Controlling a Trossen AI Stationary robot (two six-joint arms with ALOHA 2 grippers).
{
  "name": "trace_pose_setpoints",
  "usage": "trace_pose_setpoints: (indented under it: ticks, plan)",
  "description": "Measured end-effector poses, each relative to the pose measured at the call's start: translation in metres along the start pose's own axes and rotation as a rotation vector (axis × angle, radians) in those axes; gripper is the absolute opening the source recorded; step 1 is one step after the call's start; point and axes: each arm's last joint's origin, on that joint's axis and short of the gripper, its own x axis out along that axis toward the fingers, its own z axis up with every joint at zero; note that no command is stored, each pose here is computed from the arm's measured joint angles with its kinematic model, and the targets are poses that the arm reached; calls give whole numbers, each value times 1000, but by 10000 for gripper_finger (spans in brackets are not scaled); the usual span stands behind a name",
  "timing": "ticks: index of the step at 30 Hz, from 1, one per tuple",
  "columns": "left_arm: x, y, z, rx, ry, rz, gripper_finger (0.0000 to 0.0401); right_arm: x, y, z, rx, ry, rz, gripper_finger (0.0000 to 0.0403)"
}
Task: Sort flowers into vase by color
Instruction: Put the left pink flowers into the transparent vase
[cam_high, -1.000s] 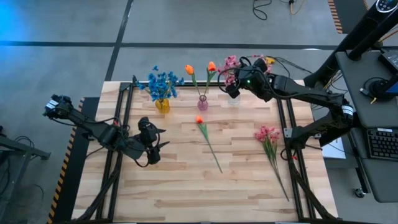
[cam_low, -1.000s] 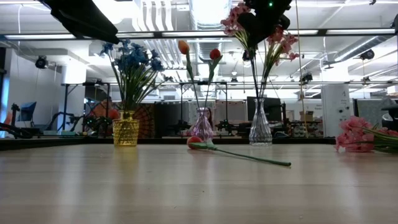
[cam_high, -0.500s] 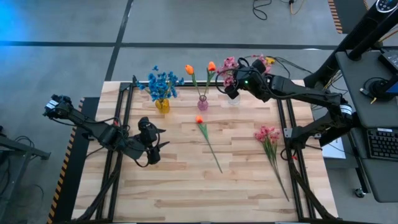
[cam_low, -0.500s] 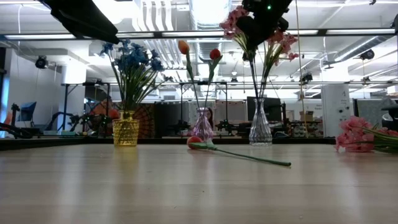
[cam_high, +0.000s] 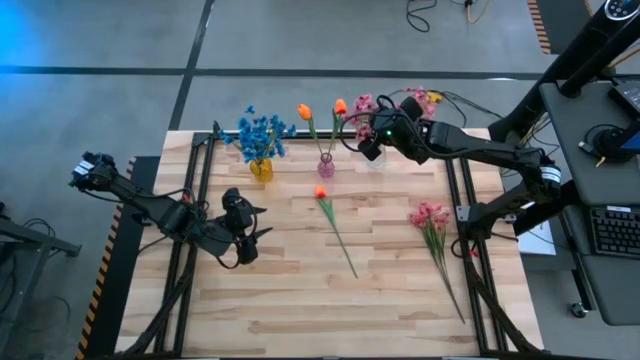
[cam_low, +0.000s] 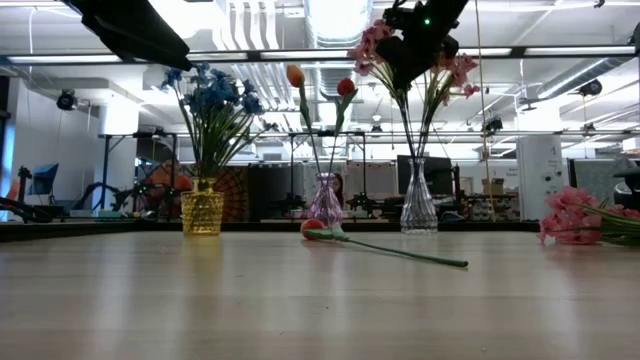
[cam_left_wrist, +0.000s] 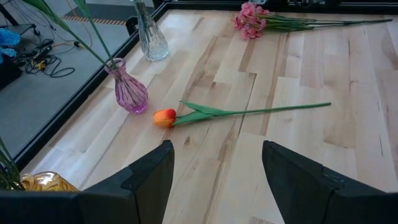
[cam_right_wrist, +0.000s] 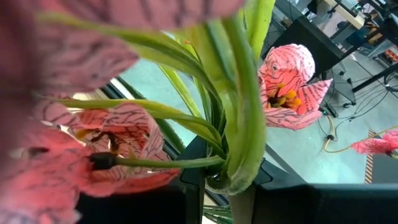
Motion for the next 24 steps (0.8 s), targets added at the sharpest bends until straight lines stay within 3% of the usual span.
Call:
trace_pose_setpoints:
  ticks: [24]
  plan:
    - [0, 0, 0, 0, 0, 0, 225, 0, 0, 0, 10, 0, 0, 38]
